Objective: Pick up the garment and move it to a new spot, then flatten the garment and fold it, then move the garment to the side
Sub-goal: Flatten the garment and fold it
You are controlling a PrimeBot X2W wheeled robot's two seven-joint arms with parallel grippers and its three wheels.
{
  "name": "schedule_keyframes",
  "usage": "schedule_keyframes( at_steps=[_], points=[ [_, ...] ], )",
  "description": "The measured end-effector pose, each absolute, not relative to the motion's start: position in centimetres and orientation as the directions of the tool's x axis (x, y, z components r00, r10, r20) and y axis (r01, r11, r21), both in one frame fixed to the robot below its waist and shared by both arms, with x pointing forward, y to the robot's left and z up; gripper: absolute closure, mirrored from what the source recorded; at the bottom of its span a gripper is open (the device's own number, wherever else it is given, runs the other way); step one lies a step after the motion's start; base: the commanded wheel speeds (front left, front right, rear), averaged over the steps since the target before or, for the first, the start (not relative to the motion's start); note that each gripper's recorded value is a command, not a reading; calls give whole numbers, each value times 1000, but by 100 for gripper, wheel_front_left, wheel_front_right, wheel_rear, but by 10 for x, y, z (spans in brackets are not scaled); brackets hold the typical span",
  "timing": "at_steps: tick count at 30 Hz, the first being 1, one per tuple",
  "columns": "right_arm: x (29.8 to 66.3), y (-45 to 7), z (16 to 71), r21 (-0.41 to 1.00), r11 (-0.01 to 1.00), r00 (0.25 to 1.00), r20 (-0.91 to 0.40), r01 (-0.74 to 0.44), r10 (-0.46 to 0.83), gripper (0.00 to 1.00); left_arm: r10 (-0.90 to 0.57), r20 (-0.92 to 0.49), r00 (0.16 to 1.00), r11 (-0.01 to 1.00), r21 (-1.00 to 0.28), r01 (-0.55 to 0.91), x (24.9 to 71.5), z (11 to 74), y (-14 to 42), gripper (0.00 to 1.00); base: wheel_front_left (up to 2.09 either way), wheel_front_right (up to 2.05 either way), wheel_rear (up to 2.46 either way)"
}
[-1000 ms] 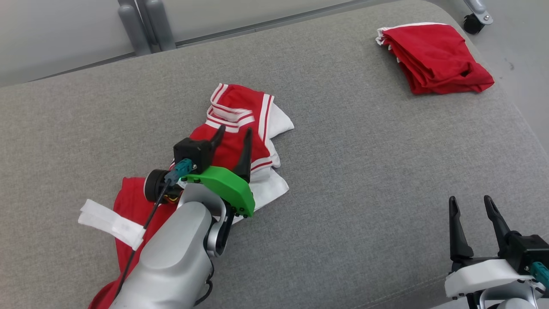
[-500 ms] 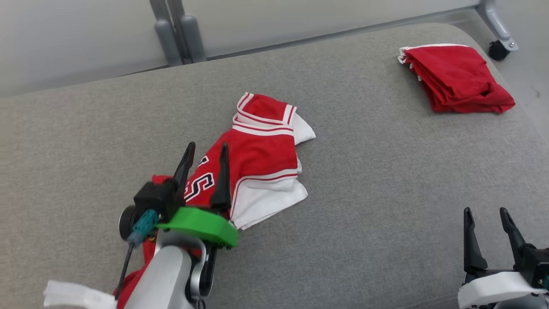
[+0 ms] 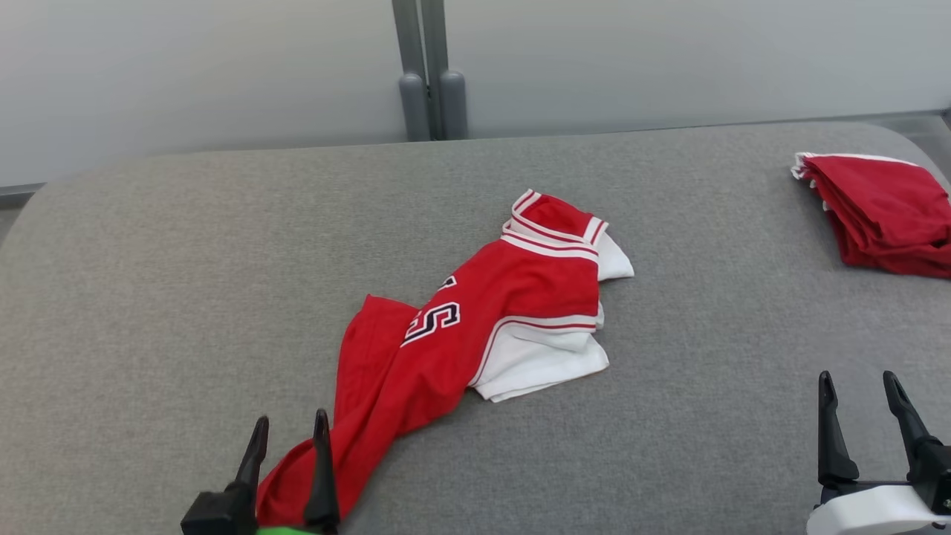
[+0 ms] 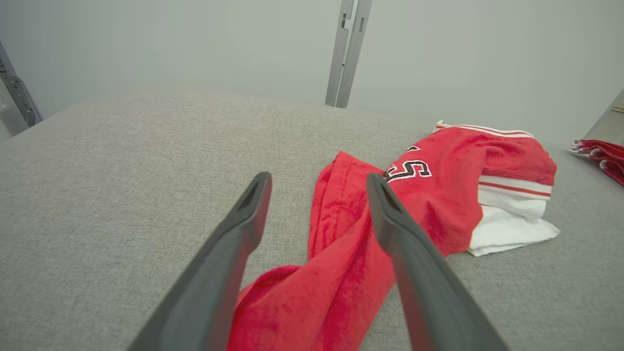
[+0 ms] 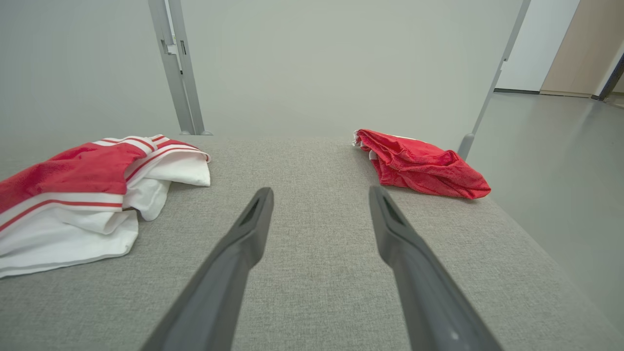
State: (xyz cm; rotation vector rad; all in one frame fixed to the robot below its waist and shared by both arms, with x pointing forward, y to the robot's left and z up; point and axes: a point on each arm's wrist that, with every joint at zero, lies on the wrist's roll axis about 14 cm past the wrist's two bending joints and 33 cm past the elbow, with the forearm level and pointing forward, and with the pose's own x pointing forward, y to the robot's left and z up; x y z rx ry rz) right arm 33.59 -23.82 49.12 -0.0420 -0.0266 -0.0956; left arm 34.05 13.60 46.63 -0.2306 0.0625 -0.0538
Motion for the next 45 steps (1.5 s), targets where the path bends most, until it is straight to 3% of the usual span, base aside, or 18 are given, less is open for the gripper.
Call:
schedule_keyframes(
  at_steps=[5,13,34,40,45],
  points=[
    [343,-220,496,-48,998,998,46,37,-34,0,-53,-116,992,977,-211,28,306,445,149,0,0,0,0],
    [345,-184,500,-60,996,995,57,-73,76,0,-59,-84,995,986,-158,45,297,451,168,0,0,0,0],
    [342,-182,493,-39,997,996,40,-73,75,0,-83,-71,994,986,-151,72,311,455,166,0,0,0,0],
    [352,-162,504,-21,991,989,73,-129,130,0,-57,-74,996,985,-167,44,313,453,172,0,0,0,0],
    [361,-111,471,-8,960,958,-59,-280,279,0,-80,-318,945,977,-215,10,304,420,168,0,0,0,0]
  ],
)
